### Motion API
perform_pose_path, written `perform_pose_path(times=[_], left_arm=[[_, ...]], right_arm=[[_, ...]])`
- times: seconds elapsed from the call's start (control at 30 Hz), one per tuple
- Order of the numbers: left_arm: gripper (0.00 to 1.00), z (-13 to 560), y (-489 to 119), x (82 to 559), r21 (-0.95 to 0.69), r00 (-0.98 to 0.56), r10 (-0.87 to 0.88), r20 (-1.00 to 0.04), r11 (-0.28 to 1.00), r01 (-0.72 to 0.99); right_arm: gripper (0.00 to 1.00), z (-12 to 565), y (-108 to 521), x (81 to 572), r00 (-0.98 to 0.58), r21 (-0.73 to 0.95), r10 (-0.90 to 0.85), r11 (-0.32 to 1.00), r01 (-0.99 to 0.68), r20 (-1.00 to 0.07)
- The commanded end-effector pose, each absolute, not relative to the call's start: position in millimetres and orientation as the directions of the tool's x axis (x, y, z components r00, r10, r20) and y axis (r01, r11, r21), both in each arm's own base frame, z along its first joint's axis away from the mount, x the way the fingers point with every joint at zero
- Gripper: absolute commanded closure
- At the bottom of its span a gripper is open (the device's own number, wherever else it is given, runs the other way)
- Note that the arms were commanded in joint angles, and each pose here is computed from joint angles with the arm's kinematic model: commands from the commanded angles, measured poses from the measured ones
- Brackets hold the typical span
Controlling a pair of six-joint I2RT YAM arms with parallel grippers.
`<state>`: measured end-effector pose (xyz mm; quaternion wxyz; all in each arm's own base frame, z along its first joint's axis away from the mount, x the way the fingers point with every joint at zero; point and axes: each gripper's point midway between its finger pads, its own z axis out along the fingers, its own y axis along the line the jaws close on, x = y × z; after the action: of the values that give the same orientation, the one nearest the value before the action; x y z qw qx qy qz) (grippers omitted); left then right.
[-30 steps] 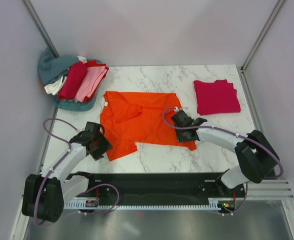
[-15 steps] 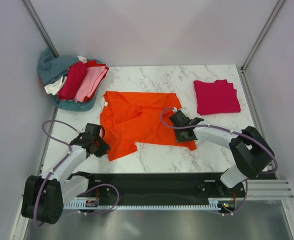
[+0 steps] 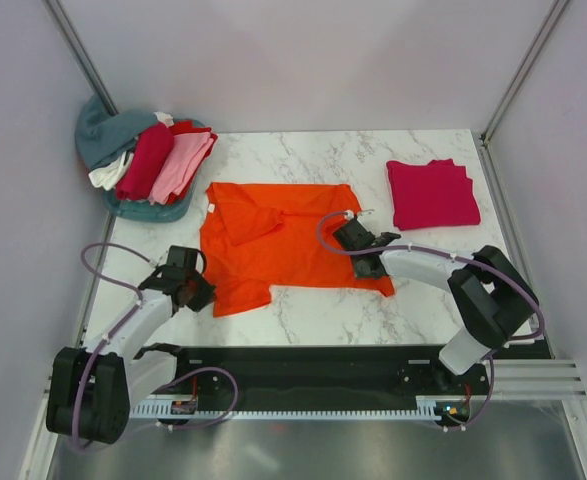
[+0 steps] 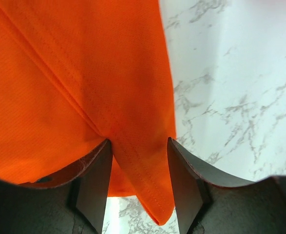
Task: Fold and stack the t-shirts
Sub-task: Flatten the tshirt out
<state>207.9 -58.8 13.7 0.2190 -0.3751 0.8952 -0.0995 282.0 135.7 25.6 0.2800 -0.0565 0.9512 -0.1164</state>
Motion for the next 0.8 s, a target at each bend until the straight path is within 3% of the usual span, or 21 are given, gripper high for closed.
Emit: perform_pose_path(times=[0.0,0.33,0.57,0.77], left_arm=[[0.98,16.9,-43.2,215.5,-0.322,-0.592,-0.725,-0.351,0.687,-0.651],[0.98,32.2,-19.9,220.5,-0.33,-0.535,-0.743,-0.402,0.663,-0.672],[0.98,33.0,-20.4,220.1,-0.333,-0.54,-0.74,-0.401,0.667,-0.667],[0.98,33.1,-21.3,218.5,-0.341,-0.541,-0.738,-0.404,0.67,-0.659]], right_arm=[[0.44,33.8,117.0,294.2,-0.816,-0.342,-0.163,0.939,0.045,-0.555],[0.52,43.5,58.4,297.2,-0.808,-0.302,0.026,0.92,0.25,-0.589],[0.5,51.5,42.5,289.9,-0.742,-0.01,0.285,0.931,0.365,-0.607],[0.43,55.6,80.4,273.3,-0.783,0.216,0.321,0.946,0.241,-0.534]])
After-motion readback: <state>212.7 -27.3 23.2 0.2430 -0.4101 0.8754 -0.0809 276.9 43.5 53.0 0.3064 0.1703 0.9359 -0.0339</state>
